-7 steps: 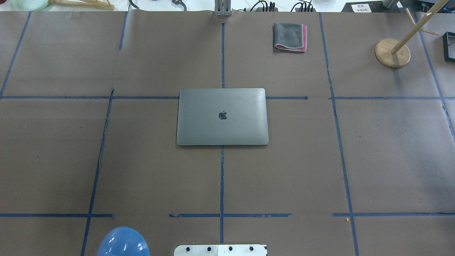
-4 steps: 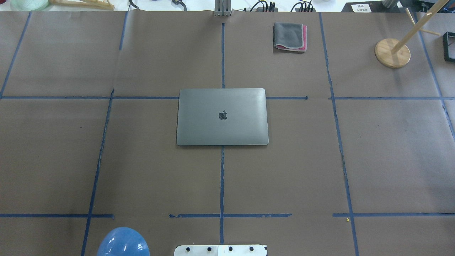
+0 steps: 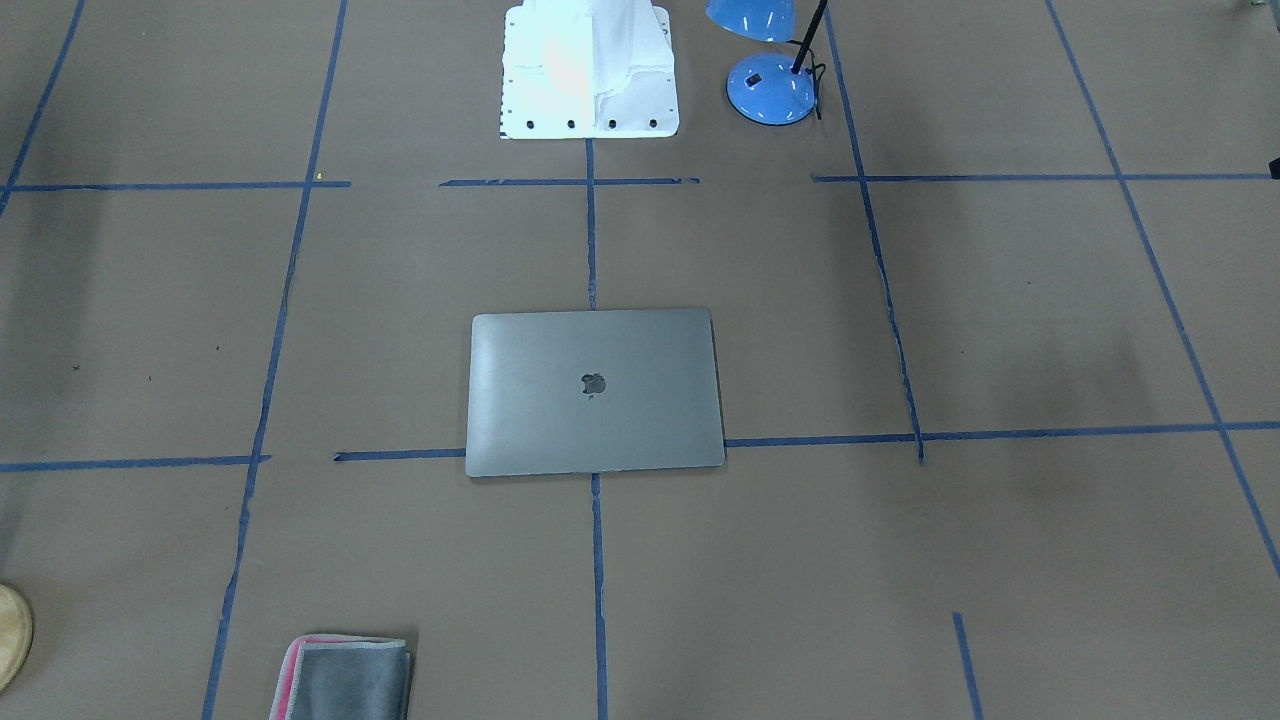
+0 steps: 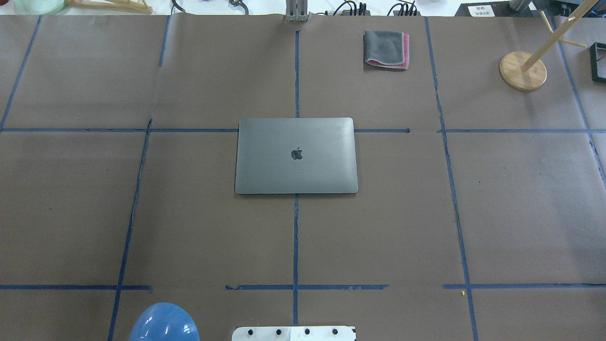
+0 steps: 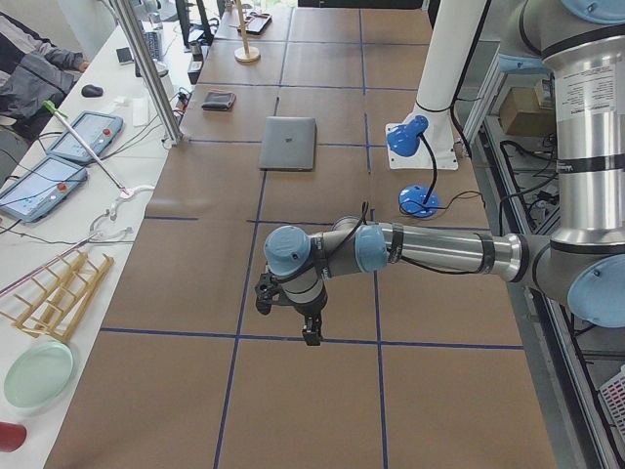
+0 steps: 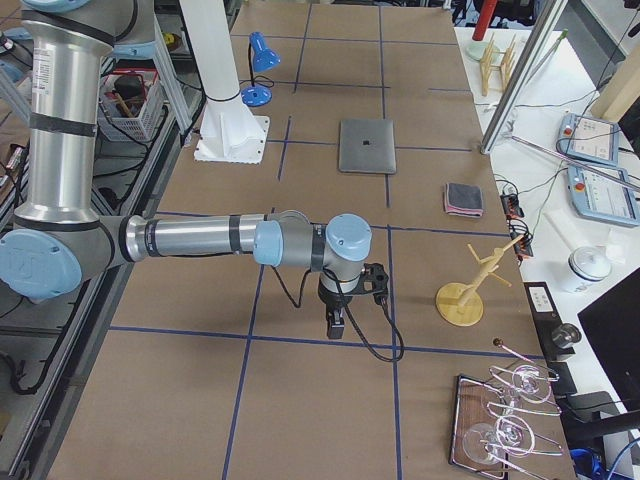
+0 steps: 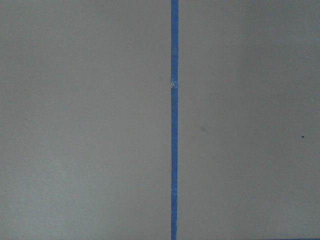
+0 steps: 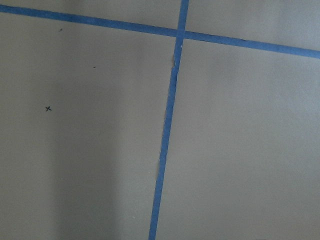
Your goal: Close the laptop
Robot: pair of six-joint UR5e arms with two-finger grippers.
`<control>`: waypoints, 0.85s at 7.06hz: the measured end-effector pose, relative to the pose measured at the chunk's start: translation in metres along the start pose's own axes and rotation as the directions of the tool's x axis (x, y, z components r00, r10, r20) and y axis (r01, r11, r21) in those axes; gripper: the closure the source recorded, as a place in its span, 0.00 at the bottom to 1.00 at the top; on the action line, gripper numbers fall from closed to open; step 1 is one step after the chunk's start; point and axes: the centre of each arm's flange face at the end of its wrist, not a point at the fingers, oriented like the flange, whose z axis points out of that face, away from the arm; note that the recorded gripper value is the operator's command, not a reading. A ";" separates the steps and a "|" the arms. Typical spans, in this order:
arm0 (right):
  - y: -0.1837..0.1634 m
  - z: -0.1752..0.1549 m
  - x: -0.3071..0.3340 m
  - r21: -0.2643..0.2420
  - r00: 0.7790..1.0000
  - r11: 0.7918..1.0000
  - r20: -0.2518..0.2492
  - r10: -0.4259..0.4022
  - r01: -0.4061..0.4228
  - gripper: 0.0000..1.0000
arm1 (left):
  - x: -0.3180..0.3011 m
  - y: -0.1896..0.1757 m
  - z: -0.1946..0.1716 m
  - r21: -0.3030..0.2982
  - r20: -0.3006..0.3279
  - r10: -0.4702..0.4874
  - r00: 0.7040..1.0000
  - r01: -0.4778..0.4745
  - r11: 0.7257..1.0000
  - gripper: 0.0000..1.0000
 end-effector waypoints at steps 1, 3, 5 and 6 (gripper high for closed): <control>-0.001 0.000 0.000 0.004 1.000 1.000 0.001 -0.004 0.004 0.01 | 0.000 -0.003 0.000 0.002 0.008 0.006 1.000 -0.006 1.000 0.01; -0.001 0.000 -0.001 0.010 1.000 1.000 0.002 -0.007 0.007 0.01 | 0.001 -0.008 -0.001 0.026 0.014 0.032 0.999 -0.033 0.999 0.01; -0.001 -0.001 -0.001 0.011 1.000 1.000 0.003 -0.008 0.008 0.01 | 0.003 -0.012 -0.004 0.065 0.017 0.069 0.998 -0.070 0.995 0.01; -0.001 -0.001 -0.001 0.012 1.000 1.000 0.003 -0.008 0.008 0.01 | 0.005 -0.014 -0.006 0.077 0.020 0.080 0.997 -0.081 0.994 0.01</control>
